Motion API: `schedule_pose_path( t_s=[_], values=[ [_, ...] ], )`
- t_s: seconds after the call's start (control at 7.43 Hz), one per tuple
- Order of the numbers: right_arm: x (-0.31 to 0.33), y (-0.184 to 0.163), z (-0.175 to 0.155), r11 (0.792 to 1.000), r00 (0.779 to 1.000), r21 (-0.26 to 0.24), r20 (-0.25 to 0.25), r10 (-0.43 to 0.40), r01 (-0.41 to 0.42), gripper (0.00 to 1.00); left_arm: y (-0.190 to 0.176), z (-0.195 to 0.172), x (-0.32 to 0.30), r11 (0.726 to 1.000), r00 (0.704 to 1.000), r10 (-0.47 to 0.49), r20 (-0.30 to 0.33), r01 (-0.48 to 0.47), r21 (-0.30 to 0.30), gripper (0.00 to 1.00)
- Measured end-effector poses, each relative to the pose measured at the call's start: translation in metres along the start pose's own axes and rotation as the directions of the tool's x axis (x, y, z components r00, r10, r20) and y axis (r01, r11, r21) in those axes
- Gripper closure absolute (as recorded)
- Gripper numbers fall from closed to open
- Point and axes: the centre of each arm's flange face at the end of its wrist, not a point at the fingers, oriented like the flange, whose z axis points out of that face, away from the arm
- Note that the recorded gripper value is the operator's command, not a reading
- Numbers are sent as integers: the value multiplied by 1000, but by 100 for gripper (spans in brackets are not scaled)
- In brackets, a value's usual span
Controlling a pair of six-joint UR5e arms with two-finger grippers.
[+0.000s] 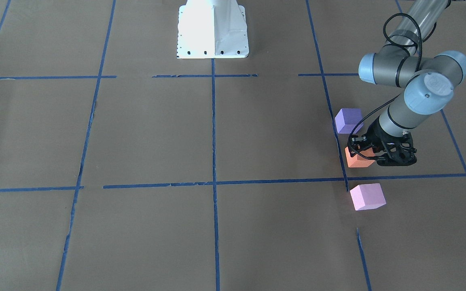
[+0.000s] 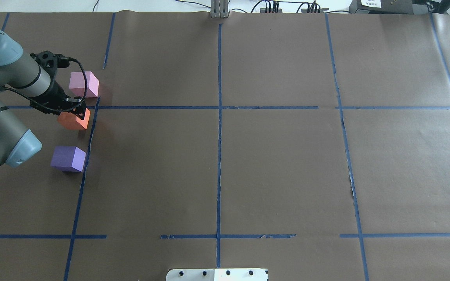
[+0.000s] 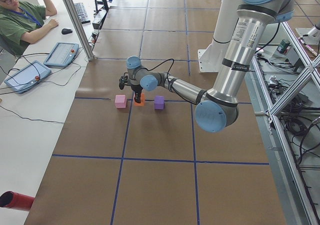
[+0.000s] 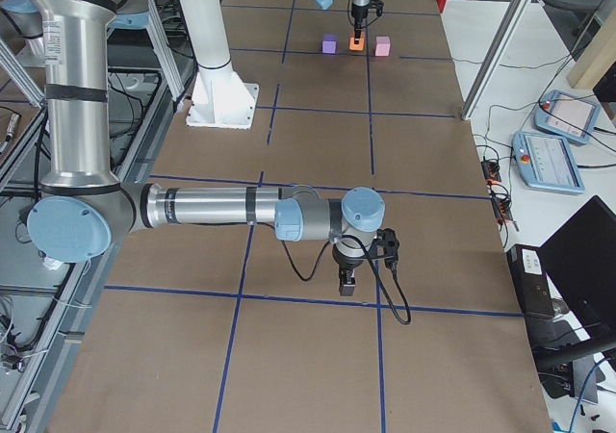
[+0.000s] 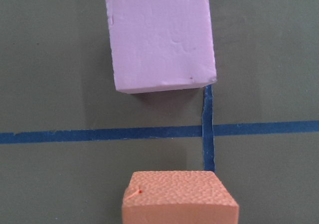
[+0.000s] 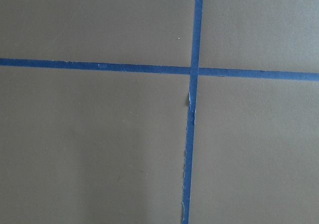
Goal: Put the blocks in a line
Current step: 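Lower the orange cube between the pink and purple cubes and release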
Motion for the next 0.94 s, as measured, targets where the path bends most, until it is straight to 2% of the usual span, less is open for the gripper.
schedule_pose_path(
  t_s=[0.13, 0.27, 0.4, 0.54, 0.67, 0.94],
  values=[
    [0, 0, 0, 1000, 1000, 0, -1, 0, 0, 0, 1, 1, -2, 1000, 1000, -7, 2, 7, -3, 100],
    [0, 0, 0, 1000, 1000, 0, -1, 0, 0, 0, 2, 2, -3, 1000, 1000, -9, 3, 9, -5, 93],
    [0, 0, 0, 1000, 1000, 0, -1, 0, 0, 0, 3, 3, -3, 1000, 1000, -8, 3, 8, -6, 62],
    [0, 0, 0, 1000, 1000, 0, -1, 0, 0, 0, 4, 4, -2, 1000, 1000, -5, 3, 6, -7, 8],
    [0, 0, 0, 1000, 1000, 0, -1, 0, 0, 0, 4, 3, -1, 1000, 1000, -2, 3, 2, -7, 0],
    [1, 0, 0, 1000, 1000, -1, -1, 1, -1, 0, 5, 3, 0, 1000, 1000, 4, 1, -4, -8, 0]
  ],
)
